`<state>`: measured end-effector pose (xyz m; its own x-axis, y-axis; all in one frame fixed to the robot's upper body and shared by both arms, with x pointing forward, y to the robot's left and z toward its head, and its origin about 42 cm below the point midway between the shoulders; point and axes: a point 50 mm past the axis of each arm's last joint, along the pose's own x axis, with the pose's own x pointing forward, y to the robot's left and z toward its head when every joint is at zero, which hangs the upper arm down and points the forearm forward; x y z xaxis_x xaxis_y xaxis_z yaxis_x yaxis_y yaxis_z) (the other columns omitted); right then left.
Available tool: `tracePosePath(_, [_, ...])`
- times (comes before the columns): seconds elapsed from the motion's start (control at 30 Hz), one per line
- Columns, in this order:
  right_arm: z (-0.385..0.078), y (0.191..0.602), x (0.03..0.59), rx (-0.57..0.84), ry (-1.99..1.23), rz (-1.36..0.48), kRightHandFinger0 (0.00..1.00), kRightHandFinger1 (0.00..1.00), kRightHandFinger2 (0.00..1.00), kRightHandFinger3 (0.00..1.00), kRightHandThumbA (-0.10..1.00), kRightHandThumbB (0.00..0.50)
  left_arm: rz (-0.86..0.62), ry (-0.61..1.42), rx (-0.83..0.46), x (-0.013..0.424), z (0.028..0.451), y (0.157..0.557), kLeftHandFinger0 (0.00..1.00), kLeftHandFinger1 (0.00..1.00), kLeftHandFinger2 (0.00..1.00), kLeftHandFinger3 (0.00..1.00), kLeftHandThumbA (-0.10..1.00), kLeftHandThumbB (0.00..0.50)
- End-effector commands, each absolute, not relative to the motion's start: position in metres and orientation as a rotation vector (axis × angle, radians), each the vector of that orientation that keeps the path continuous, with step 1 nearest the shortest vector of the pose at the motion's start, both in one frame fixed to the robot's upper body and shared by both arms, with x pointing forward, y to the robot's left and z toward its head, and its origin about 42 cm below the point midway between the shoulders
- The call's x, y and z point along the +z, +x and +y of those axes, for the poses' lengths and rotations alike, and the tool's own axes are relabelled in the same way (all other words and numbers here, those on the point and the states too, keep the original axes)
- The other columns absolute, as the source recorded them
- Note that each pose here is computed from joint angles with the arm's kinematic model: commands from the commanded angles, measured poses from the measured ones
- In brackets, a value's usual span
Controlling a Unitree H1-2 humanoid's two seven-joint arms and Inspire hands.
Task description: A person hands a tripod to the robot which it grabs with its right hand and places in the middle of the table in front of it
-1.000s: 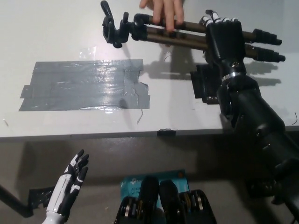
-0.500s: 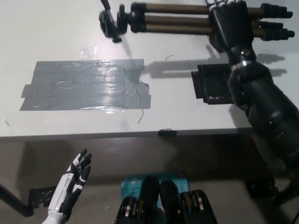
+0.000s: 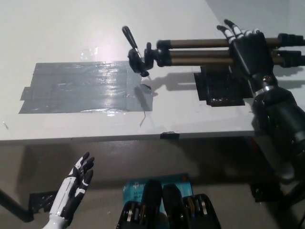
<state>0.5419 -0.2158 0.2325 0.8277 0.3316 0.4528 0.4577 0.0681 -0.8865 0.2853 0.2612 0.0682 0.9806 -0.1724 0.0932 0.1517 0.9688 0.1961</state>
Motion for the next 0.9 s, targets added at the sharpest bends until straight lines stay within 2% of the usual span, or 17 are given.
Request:
tracePosePath(0.0, [-0.224,0.557,0.264,-0.068,-1.389,-0.542,0.02,0.47,0.94,0.91,-0.1,0.198,-0.144,0.194,-0.187,0.078,0.263,0.291,1.0,1.0,1.0,1.0,0.84,0.296])
tracePosePath(0.03, [-0.224,0.559,0.266,-0.033,-1.362,-0.471,0.21,0.69,1.0,1.0,0.0,0.214,-0.144,0.195,-0.188,0.078,0.263,0.291,1.0,1.0,1.0,1.0,0.84,0.297])
tracePosePath(0.07, [-0.224,0.56,0.27,0.025,-1.327,-0.382,0.47,0.87,1.0,1.0,0.17,0.268,-0.144,0.196,-0.19,0.078,0.263,0.292,1.0,1.0,1.0,1.0,0.84,0.297])
tracePosePath(0.1, [-0.224,0.56,0.271,0.041,-1.319,-0.367,0.53,0.85,1.0,1.0,0.21,0.27,-0.144,0.196,-0.19,0.078,0.263,0.292,1.0,1.0,1.0,1.0,0.84,0.296])
tracePosePath(0.13, [-0.226,0.562,0.279,0.16,-1.248,-0.265,1.0,1.0,1.0,1.0,0.36,0.367,-0.145,0.197,-0.191,0.078,0.262,0.293,1.0,1.0,1.0,1.0,0.84,0.297])
tracePosePath(0.17, [-0.227,0.561,0.282,0.198,-1.237,-0.229,1.0,1.0,1.0,1.0,0.42,0.392,-0.144,0.196,-0.19,0.078,0.262,0.292,1.0,1.0,1.0,1.0,0.84,0.299])
tracePosePath(0.23, [-0.227,0.559,0.297,0.312,-1.24,-0.144,1.0,1.0,1.0,1.0,0.55,0.491,-0.14,0.193,-0.189,0.079,0.262,0.293,1.0,1.0,1.0,1.0,0.84,0.303])
tracePosePath(0.27, [-0.227,0.558,0.303,0.344,-1.237,-0.124,1.0,1.0,1.0,1.0,0.61,0.499,-0.14,0.192,-0.189,0.079,0.262,0.294,1.0,1.0,1.0,1.0,0.84,0.306])
tracePosePath(0.33, [-0.226,0.556,0.323,0.427,-1.222,-0.085,1.0,1.0,1.0,1.0,0.66,0.5,-0.146,0.196,-0.188,0.079,0.263,0.295,1.0,1.0,1.0,1.0,0.84,0.312])
tracePosePath(0.5, [-0.223,0.544,0.365,0.608,-1.205,-0.056,1.0,1.0,1.0,1.0,0.7,0.5,-0.146,0.191,-0.188,0.081,0.261,0.298,1.0,1.0,1.0,1.0,0.84,0.315])
tracePosePath(0.6, [-0.221,0.54,0.374,0.641,-1.203,-0.046,1.0,1.0,1.0,1.0,0.7,0.5,-0.146,0.191,-0.188,0.08,0.262,0.298,1.0,1.0,1.0,1.0,0.84,0.316])
tracePosePath(0.7, [-0.232,0.533,0.405,0.74,-0.995,-0.033,1.0,1.0,1.0,1.0,0.53,0.498,-0.146,0.191,-0.189,0.082,0.263,0.301,1.0,1.0,1.0,1.0,0.84,0.325])
tracePosePath(0.77, [-0.248,0.528,0.428,0.785,-0.851,-0.053,1.0,1.0,1.0,1.0,0.57,0.5,-0.15,0.19,-0.191,0.083,0.263,0.302,1.0,1.0,1.0,1.0,0.83,0.311])
tracePosePath(0.83, [-0.259,0.526,0.449,0.808,-0.736,-0.084,1.0,1.0,1.0,1.0,0.54,0.5,-0.15,0.193,-0.191,0.083,0.264,0.302,1.0,1.0,1.0,1.0,0.83,0.303])
tracePosePath(0.87, [-0.267,0.525,0.466,0.812,-0.69,-0.116,1.0,1.0,1.0,1.0,0.59,0.5,-0.149,0.194,-0.189,0.083,0.265,0.302,1.0,1.0,1.0,1.0,0.83,0.3])
